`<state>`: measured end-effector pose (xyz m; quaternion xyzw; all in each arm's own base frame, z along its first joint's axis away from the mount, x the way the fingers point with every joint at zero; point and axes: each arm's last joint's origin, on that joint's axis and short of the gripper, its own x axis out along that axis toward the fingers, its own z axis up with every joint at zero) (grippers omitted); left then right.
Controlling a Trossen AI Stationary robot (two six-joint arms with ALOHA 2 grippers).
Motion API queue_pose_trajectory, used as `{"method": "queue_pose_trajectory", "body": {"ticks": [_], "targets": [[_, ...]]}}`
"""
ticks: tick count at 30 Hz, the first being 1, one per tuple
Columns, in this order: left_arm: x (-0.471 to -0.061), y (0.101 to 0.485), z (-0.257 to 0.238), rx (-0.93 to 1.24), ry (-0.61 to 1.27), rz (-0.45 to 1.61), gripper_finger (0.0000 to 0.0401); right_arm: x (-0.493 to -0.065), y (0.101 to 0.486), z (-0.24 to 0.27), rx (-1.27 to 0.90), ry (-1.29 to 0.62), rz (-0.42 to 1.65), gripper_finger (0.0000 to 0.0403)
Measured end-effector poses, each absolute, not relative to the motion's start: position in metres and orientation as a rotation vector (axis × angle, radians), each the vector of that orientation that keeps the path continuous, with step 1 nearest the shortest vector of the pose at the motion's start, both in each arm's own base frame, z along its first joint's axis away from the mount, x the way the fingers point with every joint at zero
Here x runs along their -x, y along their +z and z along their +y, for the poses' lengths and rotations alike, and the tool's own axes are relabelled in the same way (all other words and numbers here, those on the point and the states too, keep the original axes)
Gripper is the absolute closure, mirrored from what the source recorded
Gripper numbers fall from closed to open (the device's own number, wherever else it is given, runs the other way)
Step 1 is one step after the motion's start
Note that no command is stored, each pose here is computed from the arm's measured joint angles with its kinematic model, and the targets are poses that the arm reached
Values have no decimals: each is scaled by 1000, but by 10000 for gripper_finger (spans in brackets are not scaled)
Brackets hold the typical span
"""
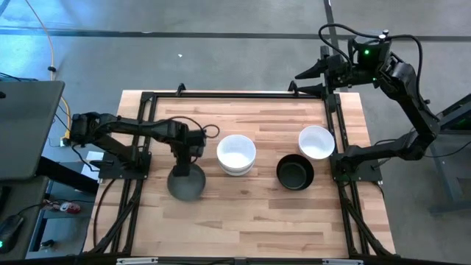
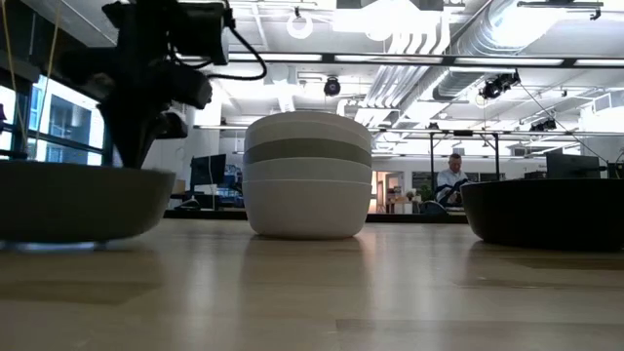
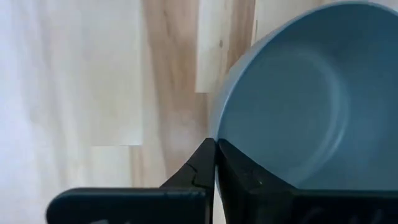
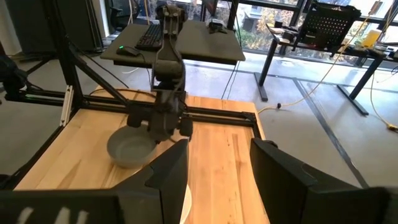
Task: Nest bowls inside each other
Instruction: Stack the dark gray bowl on top of the white bowl
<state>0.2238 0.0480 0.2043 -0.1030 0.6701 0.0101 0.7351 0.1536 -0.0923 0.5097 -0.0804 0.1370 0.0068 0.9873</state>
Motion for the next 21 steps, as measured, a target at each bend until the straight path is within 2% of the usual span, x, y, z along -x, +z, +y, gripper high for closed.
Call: {"method": "queue_pose_trajectory", "body": {"ticks": [15,21], "targets": [[-222,296,101,183,65,1363,401,-152,505,-91,137,24,322,237],[-213,342,127,186,130,1223,401,-152,505,-91,137,24,322,237]]}}
